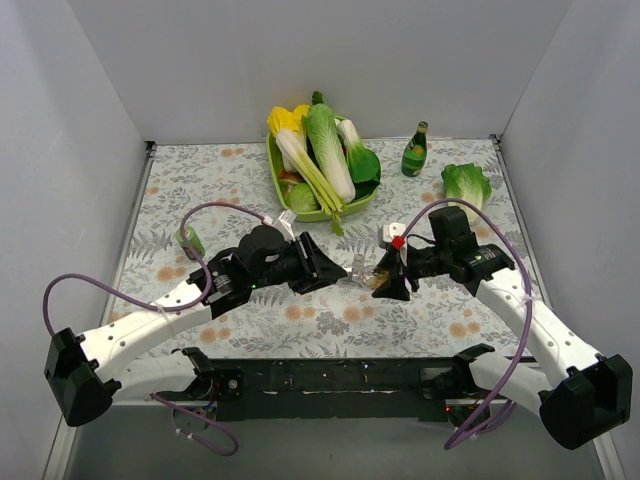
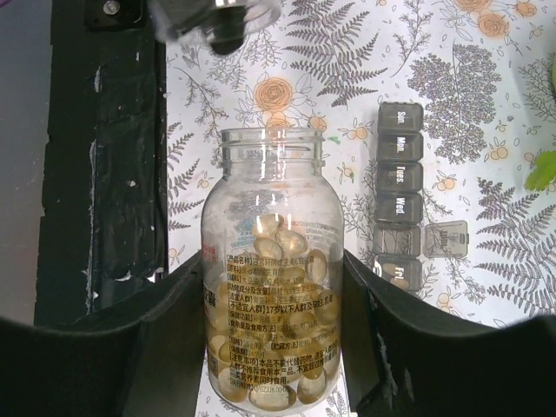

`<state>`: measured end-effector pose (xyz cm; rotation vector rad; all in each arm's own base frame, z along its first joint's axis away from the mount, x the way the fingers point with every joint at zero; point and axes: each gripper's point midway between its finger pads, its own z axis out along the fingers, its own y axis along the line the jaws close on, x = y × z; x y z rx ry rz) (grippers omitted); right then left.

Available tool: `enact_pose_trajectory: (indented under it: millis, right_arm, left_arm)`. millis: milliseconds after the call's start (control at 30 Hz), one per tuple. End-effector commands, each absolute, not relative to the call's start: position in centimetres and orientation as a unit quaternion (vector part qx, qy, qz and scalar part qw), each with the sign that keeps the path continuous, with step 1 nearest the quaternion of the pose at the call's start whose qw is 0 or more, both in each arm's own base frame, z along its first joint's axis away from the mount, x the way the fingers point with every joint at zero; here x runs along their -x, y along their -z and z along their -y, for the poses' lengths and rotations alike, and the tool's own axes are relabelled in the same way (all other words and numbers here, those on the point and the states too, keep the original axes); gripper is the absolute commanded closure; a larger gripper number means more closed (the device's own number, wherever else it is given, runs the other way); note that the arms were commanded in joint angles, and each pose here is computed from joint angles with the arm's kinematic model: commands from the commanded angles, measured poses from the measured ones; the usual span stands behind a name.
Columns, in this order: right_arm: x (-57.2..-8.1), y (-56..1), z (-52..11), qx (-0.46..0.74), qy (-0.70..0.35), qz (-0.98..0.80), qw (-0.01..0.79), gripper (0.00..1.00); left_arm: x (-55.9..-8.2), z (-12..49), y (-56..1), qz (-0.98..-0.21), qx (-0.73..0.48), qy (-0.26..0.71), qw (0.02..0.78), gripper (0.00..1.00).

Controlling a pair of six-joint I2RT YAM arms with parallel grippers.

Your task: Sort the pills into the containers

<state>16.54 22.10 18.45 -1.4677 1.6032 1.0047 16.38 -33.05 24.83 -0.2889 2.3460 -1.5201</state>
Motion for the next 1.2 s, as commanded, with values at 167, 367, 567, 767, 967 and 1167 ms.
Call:
enact_pose_trajectory:
  millis: [167, 367, 567, 767, 967, 1167]
  right_arm:
    - [-17.0, -19.0, -21.6, 0.567, -0.378, -0.616, 0.395, 0.99]
    - [-17.5, -19.2, -21.3, 0.558, -0.379, -0.620, 0.401, 0.99]
    - [-17.5, -19.3, -21.0, 0.554, -0.378, -0.621, 0.405, 0.99]
    - [-17.4, -19.3, -20.9, 0.553, -0.378, -0.620, 0.408, 0.99]
    - [-17.2, -19.4, -21.0, 0.556, -0.384, -0.615, 0.407, 0.99]
    - [-15.5, -20.0, -21.3, 0.570, -0.418, -0.582, 0.402, 0.99]
  left_arm:
    - [-20.1, 18.8, -10.5, -0.929, 0.156, 0.208, 0.265, 1.00]
    - [-23.5, 14.6, -6.3, -0.933, 0.201, 0.133, 0.267, 0.91]
    - [-24.6, 13.1, -3.3, -0.937, 0.233, 0.093, 0.242, 0.76]
    - [-24.6, 12.4, -4.1, -0.935, 0.242, 0.087, 0.245, 0.38]
    - [-25.0, 14.1, -9.3, -0.923, 0.205, 0.158, 0.284, 0.13]
    - [-21.0, 22.4, -18.7, -0.838, -0.081, 0.433, 0.321, 0.02]
